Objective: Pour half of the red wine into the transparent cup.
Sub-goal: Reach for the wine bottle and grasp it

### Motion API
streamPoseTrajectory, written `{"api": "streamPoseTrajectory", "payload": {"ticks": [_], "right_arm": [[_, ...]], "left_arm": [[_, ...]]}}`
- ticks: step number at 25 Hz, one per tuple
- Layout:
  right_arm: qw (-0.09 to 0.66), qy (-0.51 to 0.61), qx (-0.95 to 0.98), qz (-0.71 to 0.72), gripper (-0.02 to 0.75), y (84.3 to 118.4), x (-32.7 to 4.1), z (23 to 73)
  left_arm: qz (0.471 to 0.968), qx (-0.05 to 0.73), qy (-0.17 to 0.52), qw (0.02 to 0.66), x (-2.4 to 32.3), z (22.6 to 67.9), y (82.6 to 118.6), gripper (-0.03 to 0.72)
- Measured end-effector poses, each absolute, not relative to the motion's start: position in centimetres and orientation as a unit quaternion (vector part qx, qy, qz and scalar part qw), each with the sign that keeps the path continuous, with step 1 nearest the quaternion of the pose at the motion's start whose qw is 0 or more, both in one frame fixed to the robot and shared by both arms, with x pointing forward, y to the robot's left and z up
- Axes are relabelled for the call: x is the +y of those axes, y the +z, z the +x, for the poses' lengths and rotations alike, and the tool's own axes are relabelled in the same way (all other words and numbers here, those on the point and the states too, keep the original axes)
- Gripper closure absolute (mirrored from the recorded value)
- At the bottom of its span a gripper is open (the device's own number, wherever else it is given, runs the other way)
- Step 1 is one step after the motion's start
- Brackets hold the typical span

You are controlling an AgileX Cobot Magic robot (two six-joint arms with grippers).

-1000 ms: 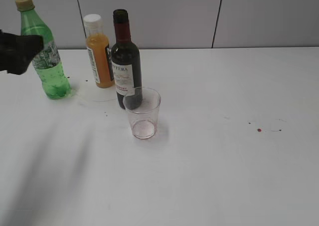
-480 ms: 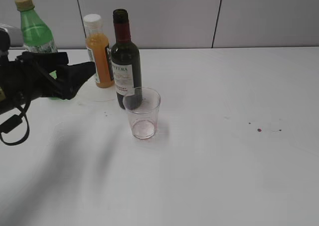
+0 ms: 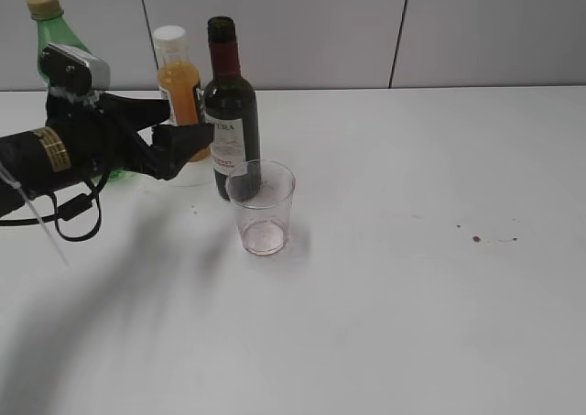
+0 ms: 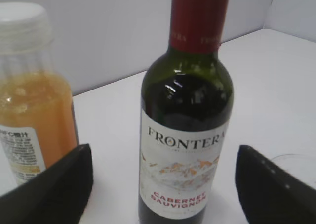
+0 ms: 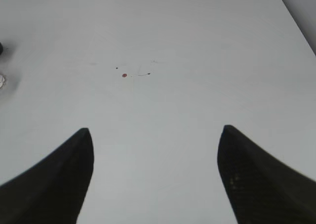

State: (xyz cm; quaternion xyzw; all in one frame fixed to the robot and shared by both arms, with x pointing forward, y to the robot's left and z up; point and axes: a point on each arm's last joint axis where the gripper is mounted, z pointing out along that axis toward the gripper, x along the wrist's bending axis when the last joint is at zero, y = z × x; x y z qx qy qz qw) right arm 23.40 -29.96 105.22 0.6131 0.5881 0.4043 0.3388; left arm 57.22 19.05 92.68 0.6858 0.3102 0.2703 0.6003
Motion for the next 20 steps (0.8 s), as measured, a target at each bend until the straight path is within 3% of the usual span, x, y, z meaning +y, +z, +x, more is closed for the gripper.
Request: {"api": "streamPoseTrajectory", "payload": {"ticks": [20], "right_arm": [[0.338,0.405,0.588,0.613,0.148,105.2,-29.9,23.4]], "left_arm": [[0.69,0.265,0.243,0.628,17.4,60.2,91.3,-0.005]]}}
